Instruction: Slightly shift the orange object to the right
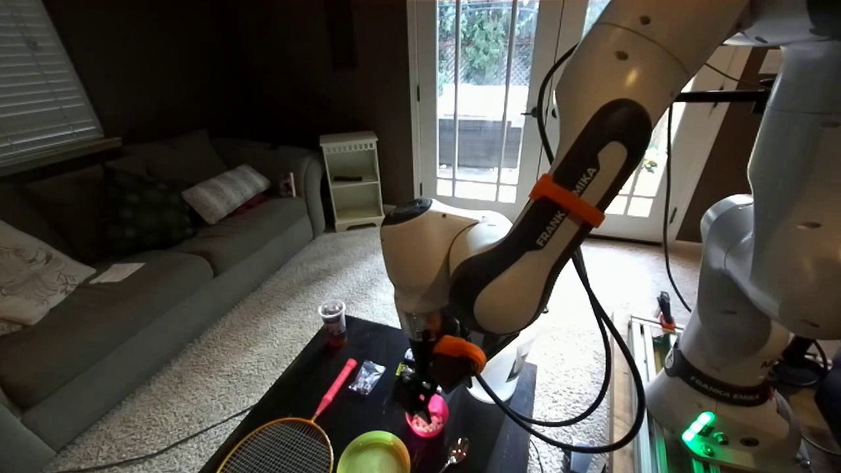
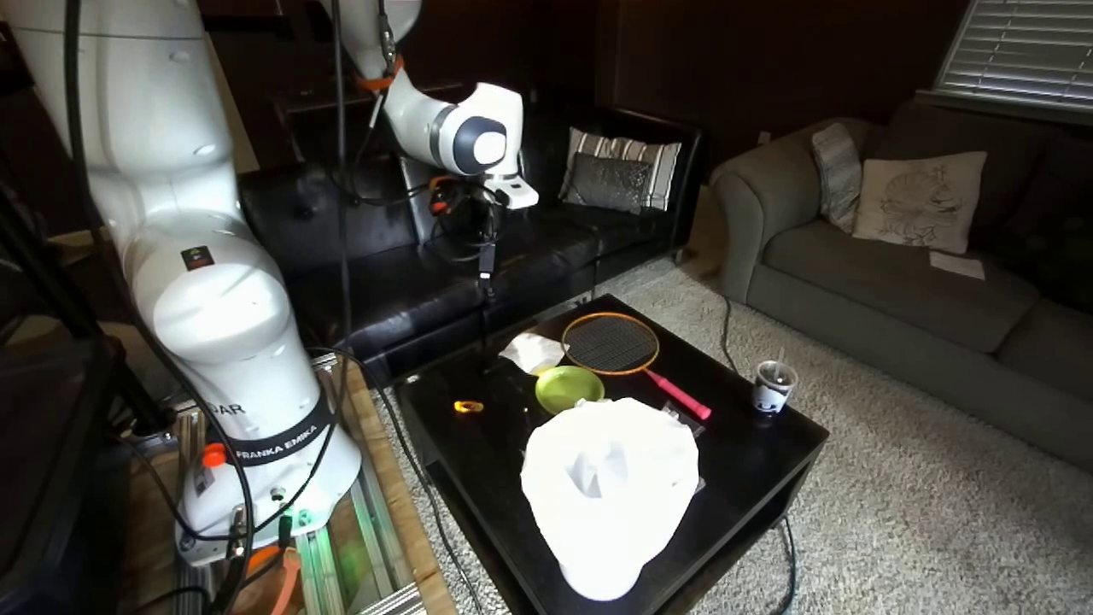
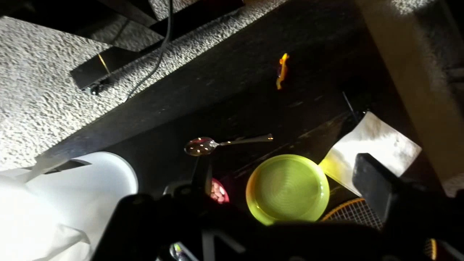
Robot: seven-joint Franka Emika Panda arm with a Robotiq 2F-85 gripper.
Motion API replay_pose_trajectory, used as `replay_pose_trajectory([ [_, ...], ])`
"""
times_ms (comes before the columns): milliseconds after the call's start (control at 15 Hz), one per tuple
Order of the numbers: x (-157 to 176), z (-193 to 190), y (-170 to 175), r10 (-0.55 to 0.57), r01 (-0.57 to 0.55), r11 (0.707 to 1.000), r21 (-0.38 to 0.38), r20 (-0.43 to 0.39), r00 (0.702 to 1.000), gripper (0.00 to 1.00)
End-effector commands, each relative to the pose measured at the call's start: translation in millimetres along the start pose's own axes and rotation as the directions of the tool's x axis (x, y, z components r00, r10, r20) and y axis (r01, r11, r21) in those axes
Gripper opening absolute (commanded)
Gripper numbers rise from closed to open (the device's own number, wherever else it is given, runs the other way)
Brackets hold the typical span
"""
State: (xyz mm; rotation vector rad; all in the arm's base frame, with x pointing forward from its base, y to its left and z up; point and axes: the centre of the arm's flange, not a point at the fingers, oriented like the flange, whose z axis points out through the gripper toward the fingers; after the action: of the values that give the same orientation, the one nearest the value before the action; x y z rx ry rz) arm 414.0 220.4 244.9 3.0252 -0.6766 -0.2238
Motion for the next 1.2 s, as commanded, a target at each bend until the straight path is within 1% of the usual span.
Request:
replay_pose_trajectory([
  [0,-1.5,3.5,-4.0,-0.007,0.007,1.0,0.003,0.0,1.0,1.0],
  [333,3.0,3.9,0.1,0.004,-0.004,1.0,0.001,0.001,1.0,1.0],
  [467,-4.0,10.7,8.5,0.058,-0.058,0.998,-0.012,0.018,0.998,1.0],
  [600,-14.8,24.6,11.8,0.138,-0.139,0.99,0.001,0.069,0.988,1.0],
  [800,-35.7,46.9,10.0,0.246,-0.25,0.968,0.015,0.137,0.96,1.0],
  [1000,-53.0,64.9,2.3,0.338,-0.349,0.937,0.03,0.179,0.924,1.0],
  [1133,-63.6,79.0,-6.8,0.406,-0.42,0.907,0.038,0.183,0.895,1.0],
])
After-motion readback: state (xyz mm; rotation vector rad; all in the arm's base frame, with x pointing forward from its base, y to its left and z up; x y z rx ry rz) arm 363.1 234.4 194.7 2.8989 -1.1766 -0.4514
